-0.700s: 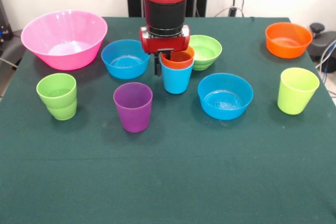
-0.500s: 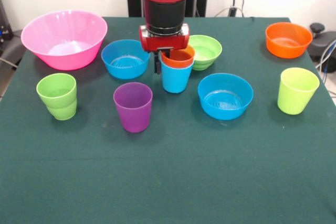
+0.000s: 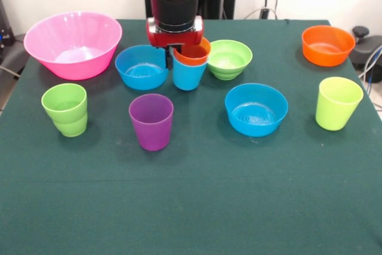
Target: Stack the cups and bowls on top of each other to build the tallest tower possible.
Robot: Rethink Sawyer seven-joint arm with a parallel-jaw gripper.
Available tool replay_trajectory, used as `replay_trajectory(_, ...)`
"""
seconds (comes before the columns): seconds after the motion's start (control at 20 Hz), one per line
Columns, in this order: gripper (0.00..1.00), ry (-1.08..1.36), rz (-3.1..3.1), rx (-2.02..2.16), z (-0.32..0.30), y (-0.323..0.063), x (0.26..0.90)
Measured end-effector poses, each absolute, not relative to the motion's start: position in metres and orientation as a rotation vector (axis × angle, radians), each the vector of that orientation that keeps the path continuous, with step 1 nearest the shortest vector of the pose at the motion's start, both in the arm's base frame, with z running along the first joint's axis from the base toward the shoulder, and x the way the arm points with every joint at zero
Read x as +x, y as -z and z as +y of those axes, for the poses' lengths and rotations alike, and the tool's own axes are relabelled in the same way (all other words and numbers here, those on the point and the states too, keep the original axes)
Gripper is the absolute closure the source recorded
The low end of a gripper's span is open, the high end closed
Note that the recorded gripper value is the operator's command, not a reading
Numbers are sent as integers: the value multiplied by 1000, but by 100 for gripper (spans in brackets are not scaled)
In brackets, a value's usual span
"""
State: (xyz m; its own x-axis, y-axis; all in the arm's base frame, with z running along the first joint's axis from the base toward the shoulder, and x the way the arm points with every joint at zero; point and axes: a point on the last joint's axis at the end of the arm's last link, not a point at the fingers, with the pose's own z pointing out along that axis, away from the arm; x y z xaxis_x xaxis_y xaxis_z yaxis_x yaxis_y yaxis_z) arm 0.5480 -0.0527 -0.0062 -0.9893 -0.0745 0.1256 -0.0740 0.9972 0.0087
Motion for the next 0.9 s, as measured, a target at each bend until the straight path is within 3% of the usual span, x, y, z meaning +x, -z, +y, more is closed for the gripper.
replay_trajectory(0.9, 100, -5, -2954, 77, -72, -7, 580)
